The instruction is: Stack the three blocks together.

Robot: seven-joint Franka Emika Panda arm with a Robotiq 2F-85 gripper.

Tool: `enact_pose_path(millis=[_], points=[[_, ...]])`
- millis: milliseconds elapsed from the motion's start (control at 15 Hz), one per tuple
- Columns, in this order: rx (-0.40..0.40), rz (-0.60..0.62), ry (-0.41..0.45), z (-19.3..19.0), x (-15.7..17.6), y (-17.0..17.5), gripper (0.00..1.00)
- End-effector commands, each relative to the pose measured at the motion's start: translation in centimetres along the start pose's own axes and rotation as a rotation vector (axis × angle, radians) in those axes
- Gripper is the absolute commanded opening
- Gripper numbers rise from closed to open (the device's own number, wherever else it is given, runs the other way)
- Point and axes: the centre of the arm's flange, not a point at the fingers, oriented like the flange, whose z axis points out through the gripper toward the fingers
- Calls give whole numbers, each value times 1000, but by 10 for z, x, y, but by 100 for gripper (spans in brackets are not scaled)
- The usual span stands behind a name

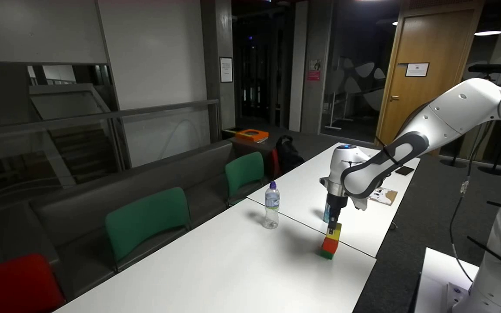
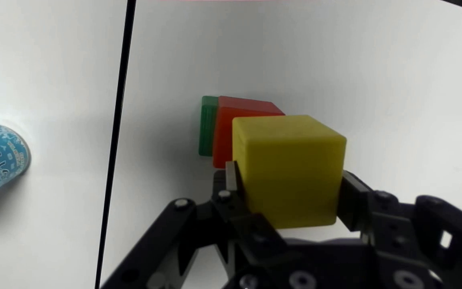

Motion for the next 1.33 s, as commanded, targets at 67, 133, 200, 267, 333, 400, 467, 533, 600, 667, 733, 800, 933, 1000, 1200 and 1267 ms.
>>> enact_pose_path(millis=[67,133,200,267,333,400,467,533,600,667,733,800,933,1000,1200,1267], points=[[10,-2,20,13,1,1,32],[10,-2,19,15,2,1,32],[10,-1,17,17,2,2,32],[11,-1,15,19,1,2,32],[11,-1,13,20,1,2,32],[11,1,12,21,1,2,32],[11,0,11,23,2,2,32],[12,1,10,24,2,2,32],[12,1,10,26,2,2,32],[12,1,8,27,2,2,32],[12,1,7,27,2,2,32],[12,1,6,28,2,2,32],[10,-1,6,28,3,1,32],[10,-1,6,28,4,1,32],[10,1,6,27,4,2,32],[8,2,6,27,5,3,32]])
